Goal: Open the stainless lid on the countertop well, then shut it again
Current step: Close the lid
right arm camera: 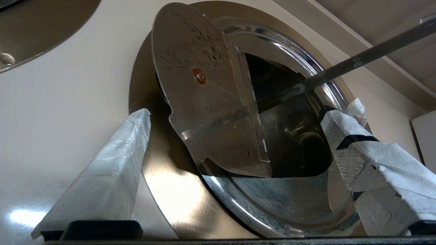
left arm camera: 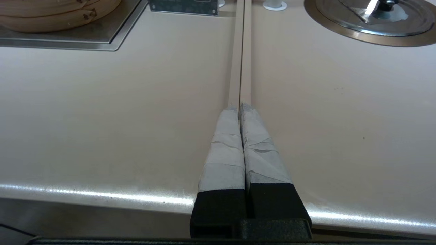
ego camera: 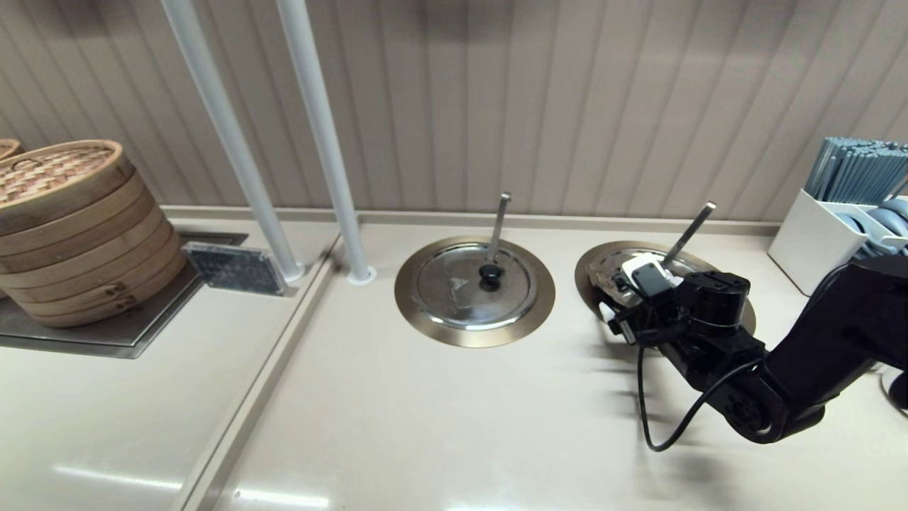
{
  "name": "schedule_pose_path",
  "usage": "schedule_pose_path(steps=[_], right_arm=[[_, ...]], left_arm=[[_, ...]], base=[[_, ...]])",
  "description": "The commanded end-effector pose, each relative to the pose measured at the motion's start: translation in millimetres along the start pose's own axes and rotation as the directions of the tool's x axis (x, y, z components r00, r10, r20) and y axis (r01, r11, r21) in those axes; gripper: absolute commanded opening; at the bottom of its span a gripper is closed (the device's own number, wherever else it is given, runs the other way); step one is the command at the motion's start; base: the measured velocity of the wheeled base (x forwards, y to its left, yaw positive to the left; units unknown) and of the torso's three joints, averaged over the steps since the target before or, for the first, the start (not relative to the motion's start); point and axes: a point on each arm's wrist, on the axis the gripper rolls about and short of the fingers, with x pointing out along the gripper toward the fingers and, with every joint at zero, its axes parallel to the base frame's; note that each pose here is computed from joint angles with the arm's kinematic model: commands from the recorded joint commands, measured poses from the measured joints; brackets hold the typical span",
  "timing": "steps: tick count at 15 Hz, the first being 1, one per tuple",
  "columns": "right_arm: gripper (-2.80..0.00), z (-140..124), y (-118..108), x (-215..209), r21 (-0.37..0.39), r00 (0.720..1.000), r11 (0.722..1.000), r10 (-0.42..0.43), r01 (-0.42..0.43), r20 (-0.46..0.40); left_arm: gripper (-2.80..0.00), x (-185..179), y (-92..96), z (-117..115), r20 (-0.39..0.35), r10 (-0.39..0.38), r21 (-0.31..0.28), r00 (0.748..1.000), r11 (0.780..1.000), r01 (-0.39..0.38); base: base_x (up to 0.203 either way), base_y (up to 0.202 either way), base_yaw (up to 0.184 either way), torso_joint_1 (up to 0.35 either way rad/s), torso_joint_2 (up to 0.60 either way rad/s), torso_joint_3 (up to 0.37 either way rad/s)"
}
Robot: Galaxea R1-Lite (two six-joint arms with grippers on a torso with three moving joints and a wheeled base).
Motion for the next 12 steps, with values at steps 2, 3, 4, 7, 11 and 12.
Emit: schedule_pose_path(steps=[2, 3, 4, 7, 11, 12], right_arm=[[0.0, -2, -5, 8, 0.008, 0.999, 0.999, -0.043, 0.043, 0.005], [0.0, 1, -8, 9, 0.015, 0.998, 0.998, -0.055, 0.055, 0.019], [0.0, 4, -14, 10, 0.023, 0.997, 0.997, -0.073, 0.073, 0.032], [0.0, 14, -40, 14, 0.053, 0.986, 0.988, -0.15, 0.147, 0.067], [0.0, 16, -72, 24, 0.072, 0.969, 0.97, -0.237, 0.232, 0.077], [0.0, 14, -83, 28, 0.074, 0.963, 0.964, -0.261, 0.256, 0.066]], left_arm=[[-2.8, 0, 0.0, 0, -0.001, 0.0, 0.0, 1.0, 1.0, 0.0], [-2.8, 0, 0.0, 0, 0.0, 0.0, 0.0, 1.0, 1.0, 0.0], [-2.8, 0, 0.0, 0, 0.0, 0.0, 0.0, 1.0, 1.0, 0.0], [-2.8, 0, 0.0, 0, 0.0, 0.0, 0.0, 1.0, 1.0, 0.0], [-2.8, 0, 0.0, 0, 0.0, 0.0, 0.0, 1.0, 1.0, 0.0], [-2.8, 0, 0.0, 0, 0.0, 0.0, 0.0, 1.0, 1.0, 0.0]], base=[[0.0, 0.0, 0.0, 0.0, 0.0, 0.0], [0.0, 0.0, 0.0, 0.0, 0.0, 0.0], [0.0, 0.0, 0.0, 0.0, 0.0, 0.0], [0.0, 0.0, 0.0, 0.0, 0.0, 0.0], [0.0, 0.0, 0.0, 0.0, 0.0, 0.0], [0.0, 0.0, 0.0, 0.0, 0.0, 0.0]])
